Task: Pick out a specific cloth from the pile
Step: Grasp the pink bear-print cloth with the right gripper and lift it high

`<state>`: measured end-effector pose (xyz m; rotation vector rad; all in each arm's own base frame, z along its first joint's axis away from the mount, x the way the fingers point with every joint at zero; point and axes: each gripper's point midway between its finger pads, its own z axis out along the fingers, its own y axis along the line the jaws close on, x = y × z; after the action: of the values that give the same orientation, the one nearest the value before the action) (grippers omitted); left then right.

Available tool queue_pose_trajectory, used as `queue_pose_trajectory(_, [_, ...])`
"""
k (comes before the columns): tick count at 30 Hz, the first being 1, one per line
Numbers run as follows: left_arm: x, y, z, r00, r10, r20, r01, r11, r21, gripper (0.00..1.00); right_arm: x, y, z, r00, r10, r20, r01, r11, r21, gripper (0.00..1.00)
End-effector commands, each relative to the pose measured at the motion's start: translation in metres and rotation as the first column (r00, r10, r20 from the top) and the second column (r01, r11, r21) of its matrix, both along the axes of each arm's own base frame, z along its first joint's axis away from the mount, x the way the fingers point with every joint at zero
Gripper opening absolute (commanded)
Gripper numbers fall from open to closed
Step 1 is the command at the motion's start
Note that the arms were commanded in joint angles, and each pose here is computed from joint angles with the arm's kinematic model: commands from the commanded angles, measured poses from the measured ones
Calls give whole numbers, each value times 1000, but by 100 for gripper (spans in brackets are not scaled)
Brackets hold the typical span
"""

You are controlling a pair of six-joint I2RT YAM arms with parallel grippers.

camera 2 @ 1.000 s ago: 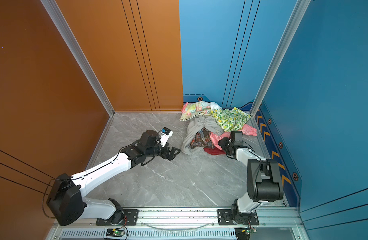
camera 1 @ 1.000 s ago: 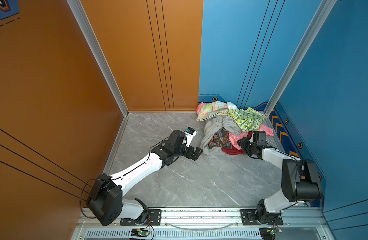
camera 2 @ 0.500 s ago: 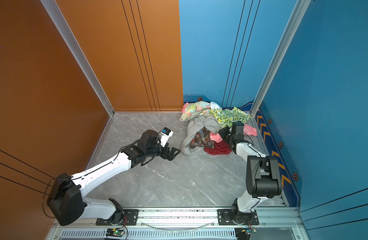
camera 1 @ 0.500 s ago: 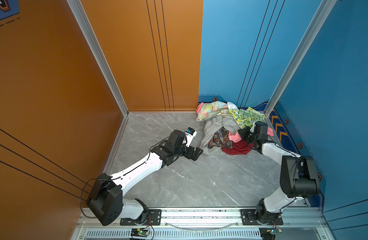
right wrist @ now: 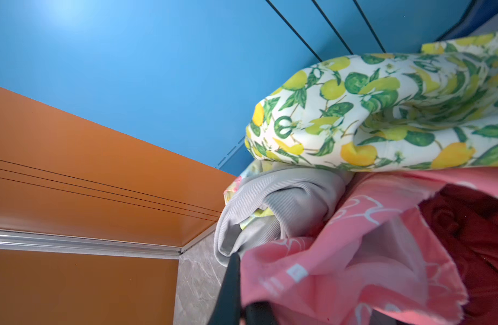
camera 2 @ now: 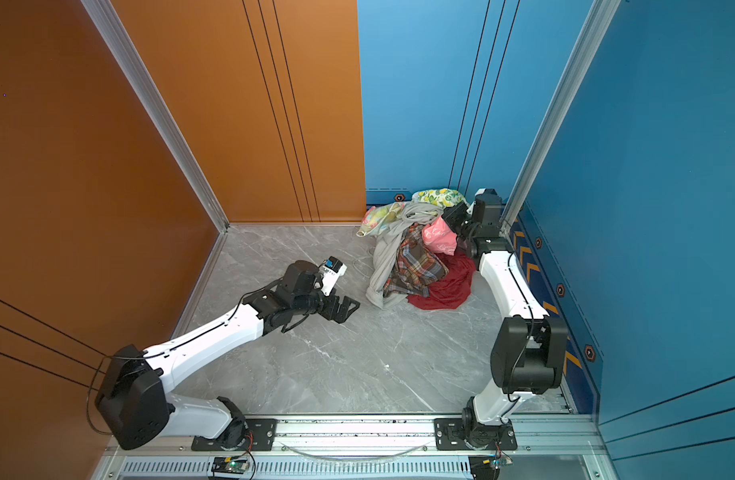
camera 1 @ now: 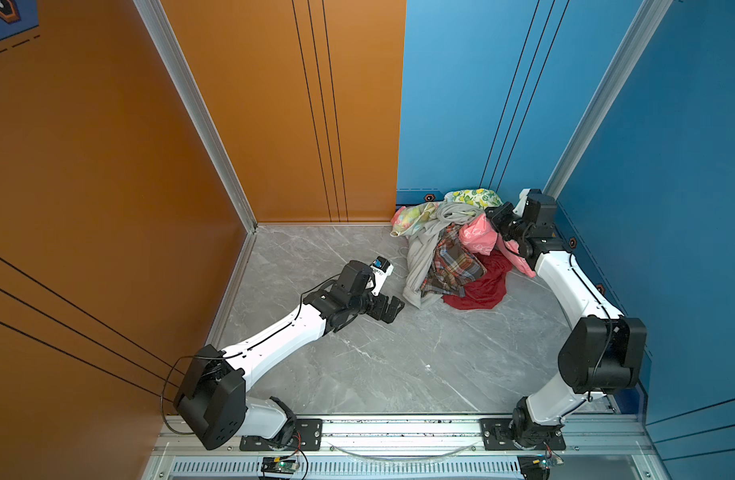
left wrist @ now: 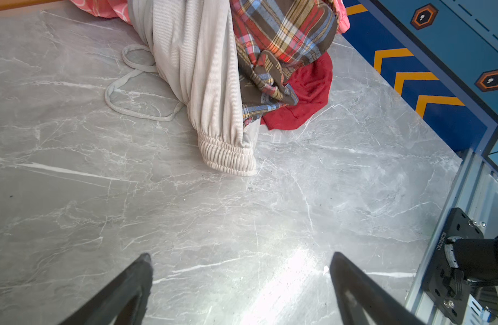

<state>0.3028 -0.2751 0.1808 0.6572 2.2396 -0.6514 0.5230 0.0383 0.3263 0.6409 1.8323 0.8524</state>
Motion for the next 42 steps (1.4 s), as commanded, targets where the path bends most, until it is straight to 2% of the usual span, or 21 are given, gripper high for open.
queue_pose_trajectory(1, [1,-3,1,1000,-10,11,10,1000,24,98,8,-8,74,984,-24,179,30,999,-32,0])
queue_pose_trajectory(8, [0,-3,-2,1000,-15,10,15,999,40,98,7,-11,135,953,-36,300,48,998,-32,0])
queue_pose_trajectory(11, [0,-4,-4,1000,-16,4,16,999,44,98,1,-14,170,925,-52,376,68,997,-30,0])
queue_pose_trajectory(15, [4,-7,7,1000,-16,27,15,999,35,98,-4,-15,199,895,-58,441,78,997,-27,0])
queue_pose_trajectory(23, [5,-6,3,1000,-14,23,13,999,51,98,-18,-27,254,824,-95,558,129,991,-23,0])
queue_pose_trajectory(34, [7,-7,-2,1000,-10,17,9,998,63,98,-50,-42,299,750,-140,647,205,978,-27,0])
queue_pose_trajectory(42, [14,-7,-7,1000,13,18,-15,996,84,98,-93,-39,332,702,-120,702,223,973,-57,0])
